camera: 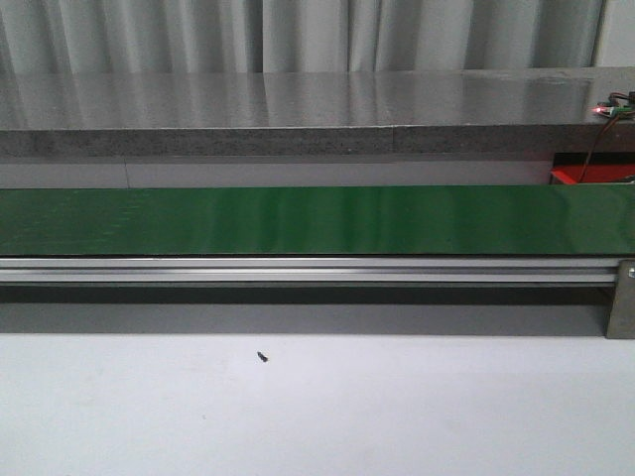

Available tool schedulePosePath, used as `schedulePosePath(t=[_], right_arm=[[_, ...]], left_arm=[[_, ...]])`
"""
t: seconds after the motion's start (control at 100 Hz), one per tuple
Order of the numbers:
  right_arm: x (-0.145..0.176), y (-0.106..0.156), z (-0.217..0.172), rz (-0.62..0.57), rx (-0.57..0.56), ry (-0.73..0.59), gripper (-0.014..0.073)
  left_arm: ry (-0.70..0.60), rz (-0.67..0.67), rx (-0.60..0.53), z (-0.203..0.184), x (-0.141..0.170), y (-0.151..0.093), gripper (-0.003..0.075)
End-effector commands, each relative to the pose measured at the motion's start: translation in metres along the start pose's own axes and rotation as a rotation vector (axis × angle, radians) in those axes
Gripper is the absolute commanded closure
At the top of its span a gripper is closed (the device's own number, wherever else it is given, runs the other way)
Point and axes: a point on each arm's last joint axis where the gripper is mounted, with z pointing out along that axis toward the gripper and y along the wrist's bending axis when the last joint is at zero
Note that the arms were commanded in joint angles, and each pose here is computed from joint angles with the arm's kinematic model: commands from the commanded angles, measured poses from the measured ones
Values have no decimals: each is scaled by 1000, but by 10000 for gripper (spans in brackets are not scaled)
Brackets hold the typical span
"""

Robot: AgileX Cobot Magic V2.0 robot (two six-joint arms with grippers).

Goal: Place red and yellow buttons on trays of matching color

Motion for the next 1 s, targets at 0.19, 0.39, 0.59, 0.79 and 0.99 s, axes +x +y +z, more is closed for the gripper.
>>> schedulePosePath(t=[0.19,0.39,0.59,0.79,0.99], right_arm=[[16,-1,-30,-37,23,-252,718],[39,-1,-42,-38,25,-314,718],[39,-1,-48,-33,24,-348,718],[39,-1,-48,-33,24,-351,718],[39,-1,-48,-33,24,-350,718]], left_arm=[[-80,-14,-6,-3,-13,-1,740],[-80,-14,-6,-3,-13,-1,740],[-80,-14,-6,-3,-13,-1,740],[-80,-14,-6,-3,-13,-1,740],[-80,-14,-6,-3,-13,-1,740]])
